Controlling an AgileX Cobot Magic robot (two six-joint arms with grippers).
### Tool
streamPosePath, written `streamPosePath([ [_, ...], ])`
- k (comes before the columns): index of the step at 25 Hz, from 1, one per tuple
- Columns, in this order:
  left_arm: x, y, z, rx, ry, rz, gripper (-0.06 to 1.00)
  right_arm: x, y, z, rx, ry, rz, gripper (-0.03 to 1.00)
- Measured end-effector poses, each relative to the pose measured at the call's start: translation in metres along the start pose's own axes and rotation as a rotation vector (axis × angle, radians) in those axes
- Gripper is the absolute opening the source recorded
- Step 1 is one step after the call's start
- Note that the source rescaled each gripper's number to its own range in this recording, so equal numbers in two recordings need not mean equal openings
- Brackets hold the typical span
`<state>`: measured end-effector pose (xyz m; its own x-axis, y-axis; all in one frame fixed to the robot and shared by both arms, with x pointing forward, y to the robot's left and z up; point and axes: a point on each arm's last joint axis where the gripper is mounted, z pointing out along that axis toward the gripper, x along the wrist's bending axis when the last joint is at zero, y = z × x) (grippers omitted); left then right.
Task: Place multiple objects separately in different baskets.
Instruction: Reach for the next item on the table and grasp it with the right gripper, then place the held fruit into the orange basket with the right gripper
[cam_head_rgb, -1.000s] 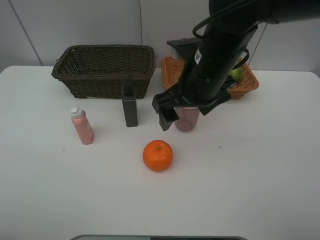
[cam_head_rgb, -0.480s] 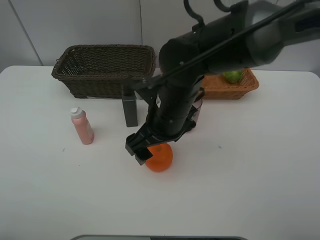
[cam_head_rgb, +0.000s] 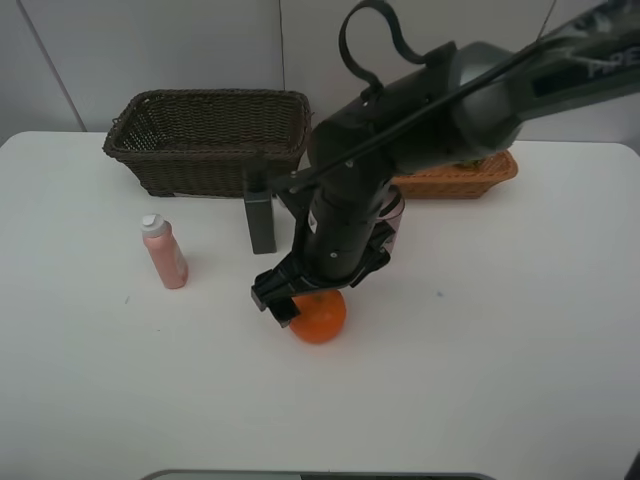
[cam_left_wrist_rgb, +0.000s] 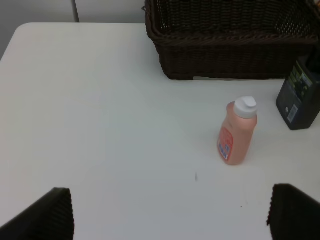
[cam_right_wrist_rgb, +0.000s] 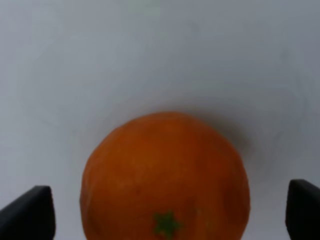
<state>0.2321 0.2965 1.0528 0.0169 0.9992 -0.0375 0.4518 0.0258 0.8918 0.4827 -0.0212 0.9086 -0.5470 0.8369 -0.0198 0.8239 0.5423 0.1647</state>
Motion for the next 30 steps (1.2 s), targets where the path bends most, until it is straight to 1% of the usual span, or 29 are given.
streamPosePath([
  [14, 0.0, 0.0, 0.0, 0.0, 0.0, 0.0, 1.0, 0.004, -0.002, 0.023, 0.031, -0.002, -0.005, 0.96],
  [15, 0.0, 0.0, 0.0, 0.0, 0.0, 0.0, 1.0, 0.004, -0.002, 0.023, 0.031, -0.002, -0.004, 0.94],
  [17, 0.0, 0.0, 0.0, 0.0, 0.0, 0.0, 1.0, 0.004, -0.002, 0.023, 0.031, -0.002, -0.004, 0.86],
  [19, 0.0, 0.0, 0.0, 0.0, 0.0, 0.0, 1.0, 0.004, -0.002, 0.023, 0.033, -0.002, -0.003, 0.71],
  [30, 0.0, 0.0, 0.0, 0.0, 0.0, 0.0, 1.0, 0.006, -0.003, 0.023, 0.043, 0.02, 0.029, 0.71],
])
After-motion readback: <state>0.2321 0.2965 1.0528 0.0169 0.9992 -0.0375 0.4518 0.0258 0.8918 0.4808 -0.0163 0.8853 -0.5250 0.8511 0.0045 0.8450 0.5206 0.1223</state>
